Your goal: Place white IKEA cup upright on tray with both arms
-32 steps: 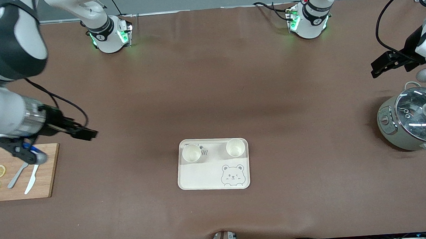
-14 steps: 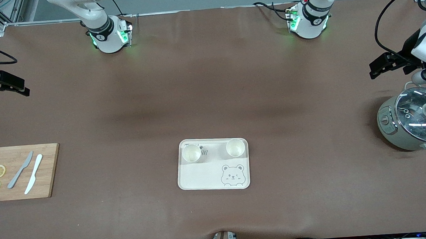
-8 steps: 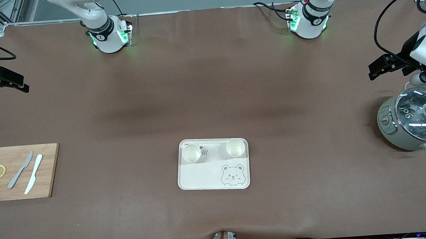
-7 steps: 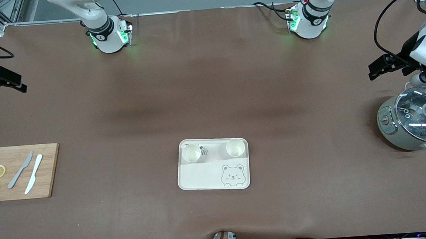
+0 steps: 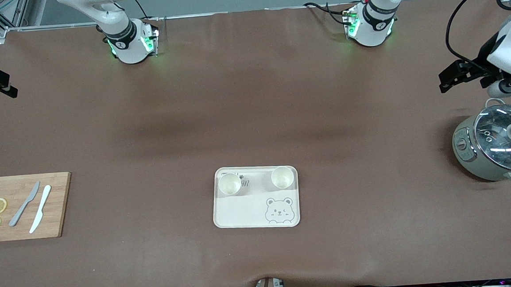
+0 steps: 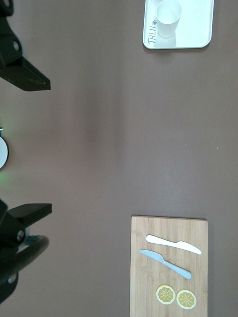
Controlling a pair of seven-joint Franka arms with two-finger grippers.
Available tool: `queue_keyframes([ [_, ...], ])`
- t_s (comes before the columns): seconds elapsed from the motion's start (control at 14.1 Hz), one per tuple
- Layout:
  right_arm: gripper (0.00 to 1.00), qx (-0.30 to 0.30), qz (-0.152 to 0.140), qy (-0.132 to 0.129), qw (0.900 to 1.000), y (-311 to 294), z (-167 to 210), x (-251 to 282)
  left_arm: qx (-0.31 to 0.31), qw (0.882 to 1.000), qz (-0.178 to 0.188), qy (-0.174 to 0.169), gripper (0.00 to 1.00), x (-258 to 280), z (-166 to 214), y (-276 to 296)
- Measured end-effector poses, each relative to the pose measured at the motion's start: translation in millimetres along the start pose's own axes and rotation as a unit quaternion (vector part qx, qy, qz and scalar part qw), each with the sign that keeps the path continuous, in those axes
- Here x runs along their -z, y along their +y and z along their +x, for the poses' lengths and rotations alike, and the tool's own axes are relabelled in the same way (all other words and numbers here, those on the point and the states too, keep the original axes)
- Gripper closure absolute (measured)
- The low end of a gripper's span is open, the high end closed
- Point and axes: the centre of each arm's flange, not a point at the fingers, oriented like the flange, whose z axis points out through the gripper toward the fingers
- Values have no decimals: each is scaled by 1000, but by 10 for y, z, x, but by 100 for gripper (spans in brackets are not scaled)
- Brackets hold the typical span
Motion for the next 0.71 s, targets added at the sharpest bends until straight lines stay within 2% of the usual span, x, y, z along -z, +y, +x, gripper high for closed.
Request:
queue_keyframes([
  [0.43,0,11,-23,-15,1000,-111,13,-98,1,1000,0,1,0,26,-14,-66],
  [0.71,0,12,-26,5,1000,-107,60,-137,1,1000,0,1,0,26,-13,-71],
])
